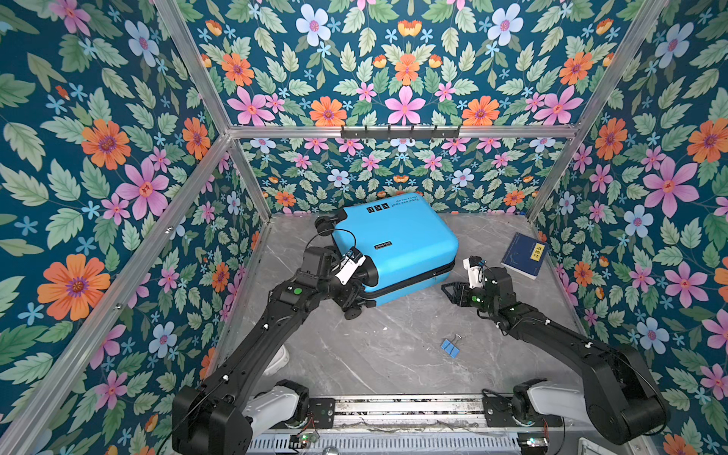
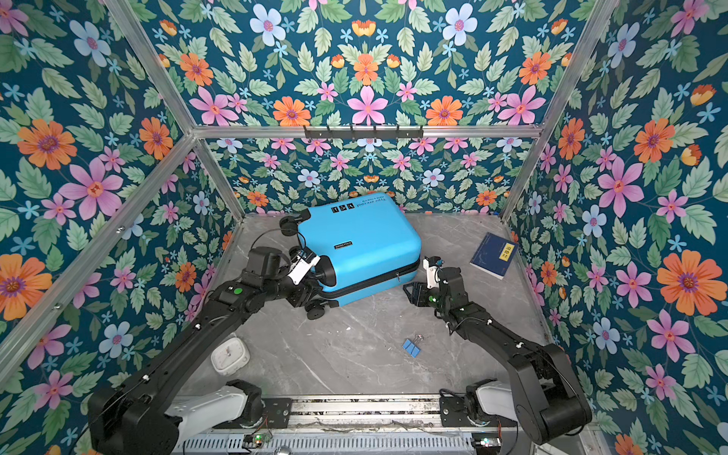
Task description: Pack the luggage
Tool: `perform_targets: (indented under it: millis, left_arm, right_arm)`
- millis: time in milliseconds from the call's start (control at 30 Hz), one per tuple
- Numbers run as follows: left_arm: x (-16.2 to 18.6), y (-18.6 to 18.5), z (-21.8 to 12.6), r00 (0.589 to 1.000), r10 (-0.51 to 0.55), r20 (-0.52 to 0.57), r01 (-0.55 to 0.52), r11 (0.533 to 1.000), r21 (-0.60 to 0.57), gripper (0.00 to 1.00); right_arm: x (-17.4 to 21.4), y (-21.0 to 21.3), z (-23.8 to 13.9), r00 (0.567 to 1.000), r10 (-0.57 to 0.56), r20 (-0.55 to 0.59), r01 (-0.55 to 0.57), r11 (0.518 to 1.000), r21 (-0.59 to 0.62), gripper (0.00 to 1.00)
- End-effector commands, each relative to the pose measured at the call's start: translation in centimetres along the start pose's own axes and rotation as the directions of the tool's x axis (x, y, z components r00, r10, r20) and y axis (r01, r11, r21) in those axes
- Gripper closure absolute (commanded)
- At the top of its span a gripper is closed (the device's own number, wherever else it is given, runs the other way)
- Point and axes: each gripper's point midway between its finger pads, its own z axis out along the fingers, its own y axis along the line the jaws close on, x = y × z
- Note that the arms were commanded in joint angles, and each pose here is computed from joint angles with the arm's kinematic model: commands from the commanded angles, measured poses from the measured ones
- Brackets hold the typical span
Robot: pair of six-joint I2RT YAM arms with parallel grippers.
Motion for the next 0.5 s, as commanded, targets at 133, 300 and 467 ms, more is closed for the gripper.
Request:
perform_targets:
  millis: [133,300,467]
  left_arm:
    - [-5.5,-0.1,-2.0,0.977,0.014,0.214,-0.015,1.000,0.001,1.00]
    - [-5.3,0.0,-1.9,0.979,0.007,0.202,-0.008,1.000,0.003,1.00]
    - [-5.4,-0.1,-2.0,0.978,0.006,0.207,-0.008,1.000,0.007,1.00]
  right_arm:
    - [-2.5,2.5,0.3,0.985,-0.134,0.105,0.141,0.988,-0.067,0.52]
    - [-2.3,4.4,0.8,0.968,-0.227,0.104,0.234,0.970,-0.067,0.53]
    - [-2.6,3.1,1.9,0.973,-0.223,0.053,0.222,0.975,0.019,0.52]
